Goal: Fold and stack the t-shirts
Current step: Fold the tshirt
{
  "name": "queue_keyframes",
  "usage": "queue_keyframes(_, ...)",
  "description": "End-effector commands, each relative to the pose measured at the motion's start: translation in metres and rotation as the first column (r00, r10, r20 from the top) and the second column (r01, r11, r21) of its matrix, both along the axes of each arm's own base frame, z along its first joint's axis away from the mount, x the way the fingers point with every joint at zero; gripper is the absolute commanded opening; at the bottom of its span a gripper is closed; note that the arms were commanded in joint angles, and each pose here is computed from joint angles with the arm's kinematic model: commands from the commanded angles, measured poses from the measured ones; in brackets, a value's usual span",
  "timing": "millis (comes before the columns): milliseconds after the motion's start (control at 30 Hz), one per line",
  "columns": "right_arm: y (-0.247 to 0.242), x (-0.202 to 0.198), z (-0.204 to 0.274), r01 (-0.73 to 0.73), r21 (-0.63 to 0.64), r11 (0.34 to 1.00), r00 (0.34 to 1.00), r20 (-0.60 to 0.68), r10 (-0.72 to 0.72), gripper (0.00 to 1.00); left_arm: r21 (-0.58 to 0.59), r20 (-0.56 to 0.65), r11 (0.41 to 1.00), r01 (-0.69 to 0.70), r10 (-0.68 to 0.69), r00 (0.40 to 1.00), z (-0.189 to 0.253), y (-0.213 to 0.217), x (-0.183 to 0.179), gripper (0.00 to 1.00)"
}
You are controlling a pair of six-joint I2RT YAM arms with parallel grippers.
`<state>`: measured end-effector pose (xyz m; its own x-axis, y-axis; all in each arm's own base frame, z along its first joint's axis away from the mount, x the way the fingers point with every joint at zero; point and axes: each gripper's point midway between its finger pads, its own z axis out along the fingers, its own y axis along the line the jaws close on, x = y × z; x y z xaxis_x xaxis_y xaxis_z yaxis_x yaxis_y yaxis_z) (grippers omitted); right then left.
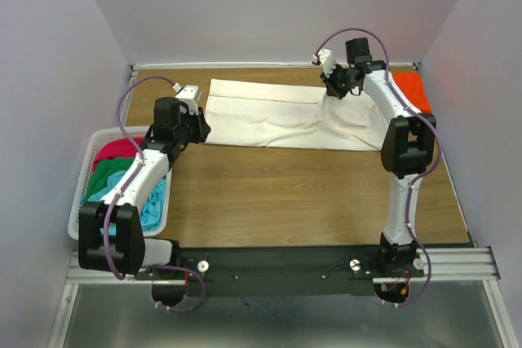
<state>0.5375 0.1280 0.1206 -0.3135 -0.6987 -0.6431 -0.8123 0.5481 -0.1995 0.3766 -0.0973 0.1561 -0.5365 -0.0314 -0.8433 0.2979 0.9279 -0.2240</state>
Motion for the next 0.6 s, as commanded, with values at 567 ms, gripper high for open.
queue_keyframes(567, 0.026, 0.052, -0.002, 0.114, -0.101, 0.988, 0.972, 0.218, -0.09, 0.01, 0.025, -0.004, 1.0, -0.012, 0.012, 1.0, -0.002, 0.005, 0.007, 0.31)
